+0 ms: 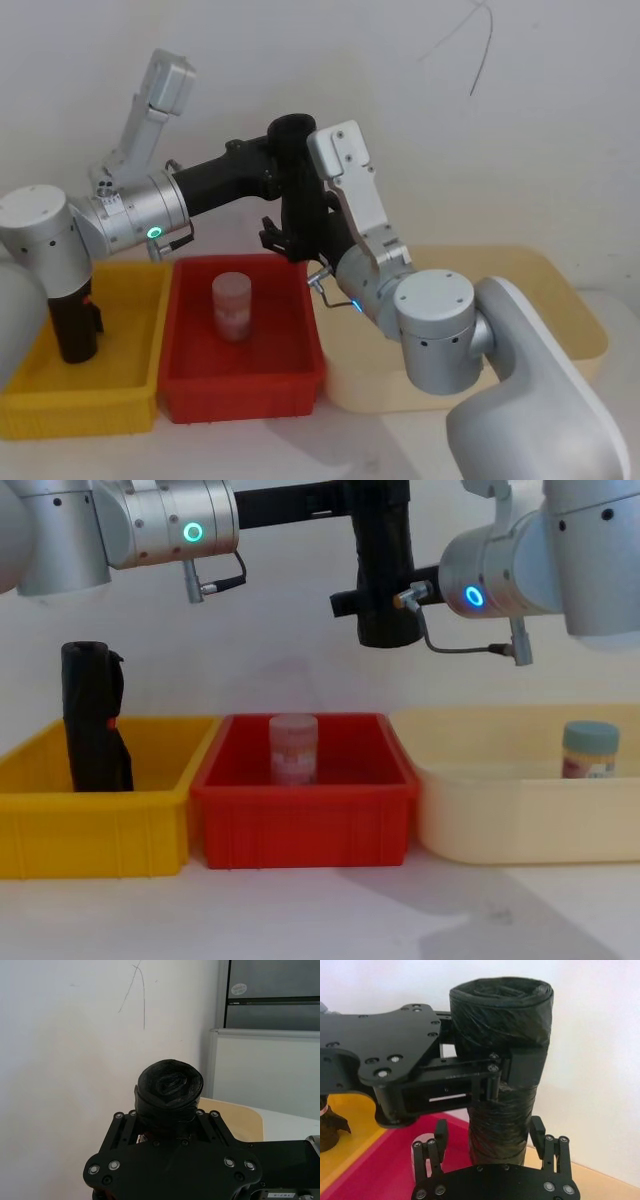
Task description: Pick up the garbage bag with the one hand and transfer it to the other hand.
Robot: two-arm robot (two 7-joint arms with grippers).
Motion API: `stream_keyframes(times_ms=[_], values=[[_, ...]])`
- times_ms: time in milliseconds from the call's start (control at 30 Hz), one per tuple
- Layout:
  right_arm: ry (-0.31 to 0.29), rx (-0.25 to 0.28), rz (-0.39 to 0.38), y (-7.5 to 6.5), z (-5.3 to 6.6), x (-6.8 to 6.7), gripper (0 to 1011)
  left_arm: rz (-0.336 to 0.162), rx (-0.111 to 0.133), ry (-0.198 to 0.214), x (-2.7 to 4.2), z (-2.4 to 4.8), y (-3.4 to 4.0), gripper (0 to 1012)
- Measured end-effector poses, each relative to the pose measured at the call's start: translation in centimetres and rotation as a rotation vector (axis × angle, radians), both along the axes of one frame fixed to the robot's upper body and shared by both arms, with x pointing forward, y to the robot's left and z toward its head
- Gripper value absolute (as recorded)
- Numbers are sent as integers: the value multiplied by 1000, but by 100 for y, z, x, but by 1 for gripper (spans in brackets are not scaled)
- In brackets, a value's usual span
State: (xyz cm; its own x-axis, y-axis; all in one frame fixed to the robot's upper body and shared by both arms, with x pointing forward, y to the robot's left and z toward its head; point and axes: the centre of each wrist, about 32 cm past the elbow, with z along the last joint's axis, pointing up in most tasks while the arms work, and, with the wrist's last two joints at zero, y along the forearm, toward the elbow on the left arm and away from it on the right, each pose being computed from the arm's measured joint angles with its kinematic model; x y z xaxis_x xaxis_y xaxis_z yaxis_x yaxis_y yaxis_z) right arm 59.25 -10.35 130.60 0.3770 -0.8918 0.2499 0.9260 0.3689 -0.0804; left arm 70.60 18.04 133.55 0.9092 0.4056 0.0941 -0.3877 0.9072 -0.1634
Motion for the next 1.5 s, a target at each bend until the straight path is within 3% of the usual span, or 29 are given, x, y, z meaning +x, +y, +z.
stream_keyframes(times_ms=[433, 600, 1033, 1500], values=[[-12, 10, -7, 49, 3, 21, 984, 0, 0, 0, 0, 0, 0, 425], [-14, 11, -8, 58, 4, 25, 897, 0, 0, 0, 0, 0, 0, 425], [-16, 14, -10, 70, 2, 29, 518, 0, 0, 0, 0, 0, 0, 425], [-17, 14, -11, 74, 3, 32, 518, 0, 0, 0, 0, 0, 0, 424]])
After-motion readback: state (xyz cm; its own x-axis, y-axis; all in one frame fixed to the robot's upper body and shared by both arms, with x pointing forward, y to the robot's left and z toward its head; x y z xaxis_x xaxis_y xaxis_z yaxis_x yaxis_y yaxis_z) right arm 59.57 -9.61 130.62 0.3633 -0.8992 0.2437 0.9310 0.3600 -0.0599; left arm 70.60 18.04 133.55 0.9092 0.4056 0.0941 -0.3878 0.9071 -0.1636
